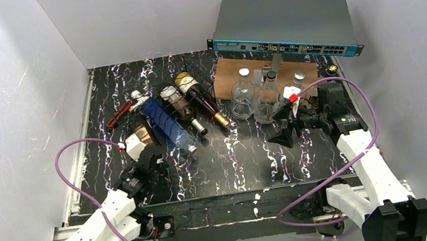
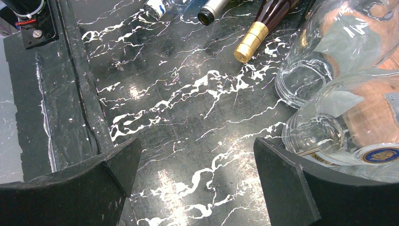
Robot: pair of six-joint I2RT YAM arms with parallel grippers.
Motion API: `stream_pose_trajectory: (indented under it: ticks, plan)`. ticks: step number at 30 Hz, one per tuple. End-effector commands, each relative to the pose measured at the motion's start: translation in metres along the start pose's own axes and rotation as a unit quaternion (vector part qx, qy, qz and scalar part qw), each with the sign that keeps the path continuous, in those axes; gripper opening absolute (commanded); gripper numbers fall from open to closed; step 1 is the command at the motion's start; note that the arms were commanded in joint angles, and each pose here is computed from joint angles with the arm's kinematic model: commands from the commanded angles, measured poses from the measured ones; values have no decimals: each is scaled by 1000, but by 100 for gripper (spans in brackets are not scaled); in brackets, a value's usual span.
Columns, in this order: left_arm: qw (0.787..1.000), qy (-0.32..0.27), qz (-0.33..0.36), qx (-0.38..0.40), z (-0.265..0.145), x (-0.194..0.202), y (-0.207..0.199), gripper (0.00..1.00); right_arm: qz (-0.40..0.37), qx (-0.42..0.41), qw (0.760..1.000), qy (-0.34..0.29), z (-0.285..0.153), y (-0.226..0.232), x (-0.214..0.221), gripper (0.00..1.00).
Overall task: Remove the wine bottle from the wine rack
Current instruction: Pick up the wine bottle from the wine rack.
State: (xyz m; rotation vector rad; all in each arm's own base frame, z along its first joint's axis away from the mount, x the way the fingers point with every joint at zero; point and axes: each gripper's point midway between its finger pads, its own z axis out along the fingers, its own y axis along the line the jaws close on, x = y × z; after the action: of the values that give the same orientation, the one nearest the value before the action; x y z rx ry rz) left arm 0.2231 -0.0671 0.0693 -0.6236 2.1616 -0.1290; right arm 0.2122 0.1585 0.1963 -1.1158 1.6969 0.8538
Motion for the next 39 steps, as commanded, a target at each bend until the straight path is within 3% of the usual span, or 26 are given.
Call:
stream_pose_trajectory:
  ticks: [1, 21, 39]
  plan:
    - [999, -4, -24, 23, -16, -8, -5, 0, -21, -1, 1000, -13, -1, 1, -7, 98]
    - [996, 37, -59, 64, -71, -14, 2, 0, -23, -7, 1000, -18, -2, 4, -9, 98]
    - [991, 80, -60, 85, -97, -4, 10, 0, -31, -27, 999, -19, 1, 12, -8, 98]
